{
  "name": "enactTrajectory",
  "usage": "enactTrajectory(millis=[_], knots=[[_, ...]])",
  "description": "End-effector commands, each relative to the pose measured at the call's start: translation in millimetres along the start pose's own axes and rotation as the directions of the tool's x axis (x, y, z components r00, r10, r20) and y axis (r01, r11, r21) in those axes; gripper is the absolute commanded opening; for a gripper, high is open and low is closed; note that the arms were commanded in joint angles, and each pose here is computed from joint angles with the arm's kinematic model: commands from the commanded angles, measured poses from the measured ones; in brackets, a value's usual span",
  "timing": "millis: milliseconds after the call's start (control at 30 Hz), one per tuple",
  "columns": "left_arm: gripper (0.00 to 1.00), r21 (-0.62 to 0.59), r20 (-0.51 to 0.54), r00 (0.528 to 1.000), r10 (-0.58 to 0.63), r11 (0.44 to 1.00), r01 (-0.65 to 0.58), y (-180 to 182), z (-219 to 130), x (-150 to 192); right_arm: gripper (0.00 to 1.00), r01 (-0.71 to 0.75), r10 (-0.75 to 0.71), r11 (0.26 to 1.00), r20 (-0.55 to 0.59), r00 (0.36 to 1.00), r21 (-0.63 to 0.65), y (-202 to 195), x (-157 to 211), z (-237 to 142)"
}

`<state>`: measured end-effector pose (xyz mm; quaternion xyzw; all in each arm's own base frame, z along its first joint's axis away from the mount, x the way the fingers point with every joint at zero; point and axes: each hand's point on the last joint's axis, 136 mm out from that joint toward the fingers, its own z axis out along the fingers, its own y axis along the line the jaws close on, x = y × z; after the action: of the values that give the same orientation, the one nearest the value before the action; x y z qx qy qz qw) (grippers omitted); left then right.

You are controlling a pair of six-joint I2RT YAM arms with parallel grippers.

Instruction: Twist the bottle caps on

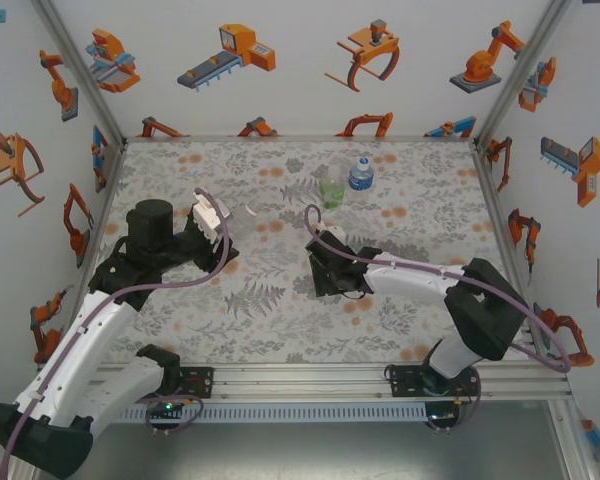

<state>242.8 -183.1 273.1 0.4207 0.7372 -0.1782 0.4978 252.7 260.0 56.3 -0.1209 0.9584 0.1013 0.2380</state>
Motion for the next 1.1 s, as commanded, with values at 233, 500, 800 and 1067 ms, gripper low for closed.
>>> enactTrajectory(millis=[233,500,800,1067], knots=[[0.15,0.012,0.058,0.998,0.029,0.999,-0.03,-7.0,-10.9,-13.0,0.45,-0.053,0.053,0.999,-0.025,0.998,0.013,-2.0,8.3,-15.8],[0.15,0.025,0.061,0.998,0.03,0.999,-0.031,-9.0,-11.3,-14.4,0.44,-0.061,0.061,0.998,-0.018,0.998,0.007,-0.2,8.2,-18.5],[0.16,0.008,0.05,0.998,0.036,0.999,-0.036,-6.9,-13.3,-13.2,0.44,-0.051,0.051,0.999,-0.031,0.998,0.005,1.3,9.7,-15.6],[0.15,0.021,0.052,0.998,0.034,0.999,-0.036,-8.1,-12.2,-14.4,0.44,-0.043,0.043,0.999,-0.041,0.998,0.01,1.4,11.5,-12.6]])
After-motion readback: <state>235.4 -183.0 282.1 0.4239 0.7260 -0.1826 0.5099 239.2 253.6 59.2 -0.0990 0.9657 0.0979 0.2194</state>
